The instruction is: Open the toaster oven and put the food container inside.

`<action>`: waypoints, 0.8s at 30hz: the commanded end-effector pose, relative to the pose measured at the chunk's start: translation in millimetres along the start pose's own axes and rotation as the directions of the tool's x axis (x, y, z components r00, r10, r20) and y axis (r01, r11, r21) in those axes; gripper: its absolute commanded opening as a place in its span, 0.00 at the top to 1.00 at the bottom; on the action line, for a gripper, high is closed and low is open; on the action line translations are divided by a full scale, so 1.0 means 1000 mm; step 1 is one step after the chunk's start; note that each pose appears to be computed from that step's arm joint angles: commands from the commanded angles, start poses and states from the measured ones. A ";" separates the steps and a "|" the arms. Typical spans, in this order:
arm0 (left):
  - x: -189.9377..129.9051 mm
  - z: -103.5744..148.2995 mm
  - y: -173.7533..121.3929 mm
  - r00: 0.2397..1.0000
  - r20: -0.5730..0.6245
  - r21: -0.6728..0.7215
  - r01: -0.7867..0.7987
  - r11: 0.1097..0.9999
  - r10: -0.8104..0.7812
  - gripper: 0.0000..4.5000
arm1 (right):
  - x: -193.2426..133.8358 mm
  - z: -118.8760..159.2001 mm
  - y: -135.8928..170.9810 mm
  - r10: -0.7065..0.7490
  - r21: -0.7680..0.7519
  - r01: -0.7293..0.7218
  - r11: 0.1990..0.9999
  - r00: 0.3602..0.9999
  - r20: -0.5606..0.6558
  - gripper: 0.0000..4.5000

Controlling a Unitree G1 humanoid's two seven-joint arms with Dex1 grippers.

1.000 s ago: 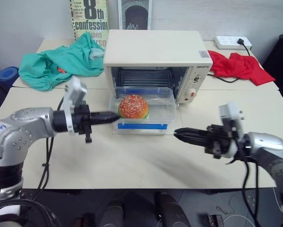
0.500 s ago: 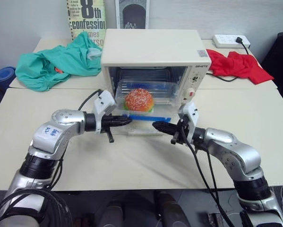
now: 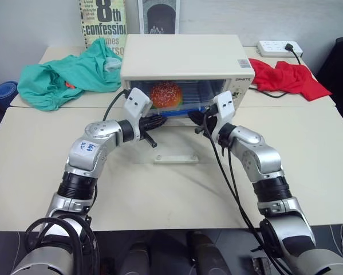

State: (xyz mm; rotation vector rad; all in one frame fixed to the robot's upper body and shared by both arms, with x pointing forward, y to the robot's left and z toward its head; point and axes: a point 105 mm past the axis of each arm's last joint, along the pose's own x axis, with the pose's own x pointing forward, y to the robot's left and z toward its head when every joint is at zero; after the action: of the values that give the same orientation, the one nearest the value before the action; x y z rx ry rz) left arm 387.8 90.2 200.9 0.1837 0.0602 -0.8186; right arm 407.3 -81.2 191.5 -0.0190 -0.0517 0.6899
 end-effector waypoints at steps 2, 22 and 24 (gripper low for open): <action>-0.001 0.018 0.024 0.992 0.060 0.015 -0.116 0.993 0.114 1.00 | 0.000 0.017 0.000 0.006 -0.016 -0.005 1.000 0.997 0.079 0.98; -0.164 0.047 -0.019 0.929 -0.128 0.100 0.359 0.928 -0.346 0.61 | -0.140 -0.042 0.058 0.217 0.143 -0.187 0.972 0.948 -0.233 1.00; -0.171 0.047 -0.020 0.917 -0.162 0.112 0.384 0.916 -0.365 0.48 | -0.133 -0.058 0.048 0.136 0.152 -0.100 0.983 0.957 -0.257 1.00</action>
State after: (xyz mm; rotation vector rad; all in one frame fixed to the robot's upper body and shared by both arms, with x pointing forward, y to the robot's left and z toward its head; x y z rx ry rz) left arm 263.4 191.0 255.9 0.3409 0.2056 -1.1574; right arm 269.2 -126.9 130.0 0.0268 0.2714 0.8631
